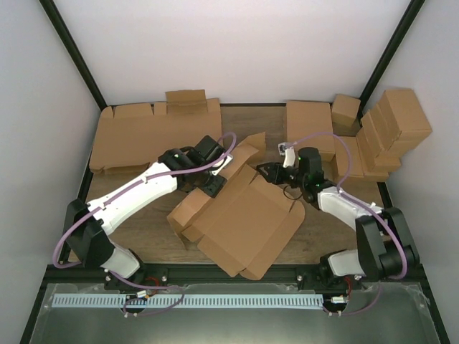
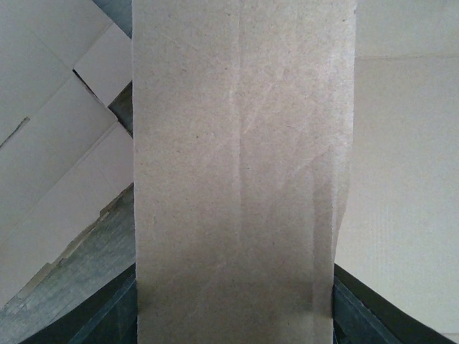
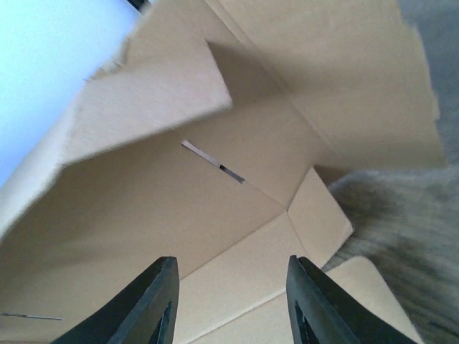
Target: Fold the paper box
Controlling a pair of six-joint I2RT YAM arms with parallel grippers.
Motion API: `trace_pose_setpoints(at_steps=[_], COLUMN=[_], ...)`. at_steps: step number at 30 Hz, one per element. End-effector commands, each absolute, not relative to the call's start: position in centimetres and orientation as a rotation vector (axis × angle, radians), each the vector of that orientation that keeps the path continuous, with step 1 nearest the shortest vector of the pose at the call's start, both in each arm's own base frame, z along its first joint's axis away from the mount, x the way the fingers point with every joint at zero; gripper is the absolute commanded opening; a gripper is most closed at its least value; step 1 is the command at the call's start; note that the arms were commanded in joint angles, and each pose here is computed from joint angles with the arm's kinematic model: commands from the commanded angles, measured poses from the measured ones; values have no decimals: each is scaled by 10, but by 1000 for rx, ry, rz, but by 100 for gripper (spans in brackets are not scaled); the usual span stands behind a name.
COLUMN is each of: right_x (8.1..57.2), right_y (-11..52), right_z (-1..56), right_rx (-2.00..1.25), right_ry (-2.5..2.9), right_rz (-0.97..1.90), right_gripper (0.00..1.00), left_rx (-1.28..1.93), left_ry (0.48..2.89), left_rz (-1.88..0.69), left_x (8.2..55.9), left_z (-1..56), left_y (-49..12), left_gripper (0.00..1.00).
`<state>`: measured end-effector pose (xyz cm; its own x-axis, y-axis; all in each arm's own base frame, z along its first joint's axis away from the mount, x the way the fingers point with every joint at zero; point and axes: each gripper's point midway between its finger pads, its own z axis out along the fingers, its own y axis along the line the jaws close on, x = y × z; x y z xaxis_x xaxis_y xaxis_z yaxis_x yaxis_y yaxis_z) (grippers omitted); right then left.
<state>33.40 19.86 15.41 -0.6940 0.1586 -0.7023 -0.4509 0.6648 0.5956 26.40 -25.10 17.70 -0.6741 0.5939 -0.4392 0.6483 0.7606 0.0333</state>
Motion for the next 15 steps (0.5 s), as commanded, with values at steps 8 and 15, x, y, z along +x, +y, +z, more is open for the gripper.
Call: trace_pose_setpoints(at_steps=[8, 15], right_x=[353, 380], right_y=[209, 216], right_z=[104, 89], right_rx=[-169, -162], right_ry=[2278, 2282], right_rz=[1047, 1037], right_gripper=[46, 51], left_rx=[923, 911], left_ry=[2498, 2496], left_rz=[-196, -204], left_x=[260, 259], left_z=[186, 187], left_y=[-250, -251], left_gripper=[60, 60])
